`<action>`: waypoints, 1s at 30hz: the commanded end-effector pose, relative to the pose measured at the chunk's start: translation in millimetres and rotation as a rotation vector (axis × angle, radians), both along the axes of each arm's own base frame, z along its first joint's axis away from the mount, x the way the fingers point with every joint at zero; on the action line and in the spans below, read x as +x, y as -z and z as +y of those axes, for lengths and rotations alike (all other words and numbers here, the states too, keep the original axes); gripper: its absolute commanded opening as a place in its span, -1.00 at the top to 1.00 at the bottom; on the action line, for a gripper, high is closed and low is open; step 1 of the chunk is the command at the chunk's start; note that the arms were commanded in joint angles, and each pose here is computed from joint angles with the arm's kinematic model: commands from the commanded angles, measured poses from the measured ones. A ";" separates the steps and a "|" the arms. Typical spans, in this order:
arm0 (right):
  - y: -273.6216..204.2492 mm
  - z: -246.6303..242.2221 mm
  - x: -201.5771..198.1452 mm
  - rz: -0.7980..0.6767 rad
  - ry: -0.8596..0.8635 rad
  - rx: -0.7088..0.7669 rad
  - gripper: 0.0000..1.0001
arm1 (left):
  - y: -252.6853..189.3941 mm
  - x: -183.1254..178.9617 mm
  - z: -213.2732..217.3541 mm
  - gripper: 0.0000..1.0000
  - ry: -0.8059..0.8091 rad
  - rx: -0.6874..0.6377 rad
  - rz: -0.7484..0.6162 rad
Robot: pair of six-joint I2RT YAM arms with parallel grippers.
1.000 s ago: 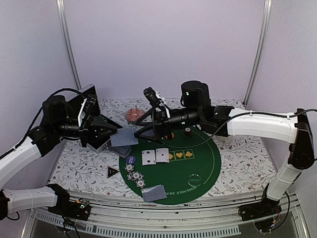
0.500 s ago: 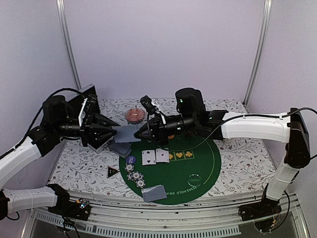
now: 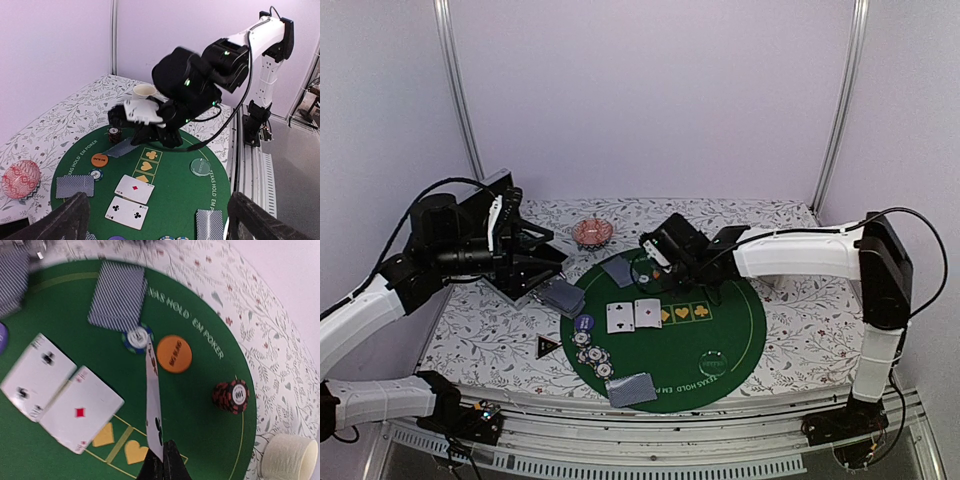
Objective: Distribute texas hold em gaming equipment
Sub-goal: Flop the poker card in the community card area.
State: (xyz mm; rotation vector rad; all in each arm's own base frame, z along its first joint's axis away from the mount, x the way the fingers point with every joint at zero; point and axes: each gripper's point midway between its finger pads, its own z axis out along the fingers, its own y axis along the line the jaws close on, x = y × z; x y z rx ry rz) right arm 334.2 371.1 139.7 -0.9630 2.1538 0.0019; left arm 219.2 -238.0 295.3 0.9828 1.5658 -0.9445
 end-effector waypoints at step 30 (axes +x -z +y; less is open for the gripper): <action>132.3 -21.7 -56.5 0.152 -0.335 -0.493 0.95 | 12.3 2.2 -0.3 -0.96 -0.006 0.034 0.011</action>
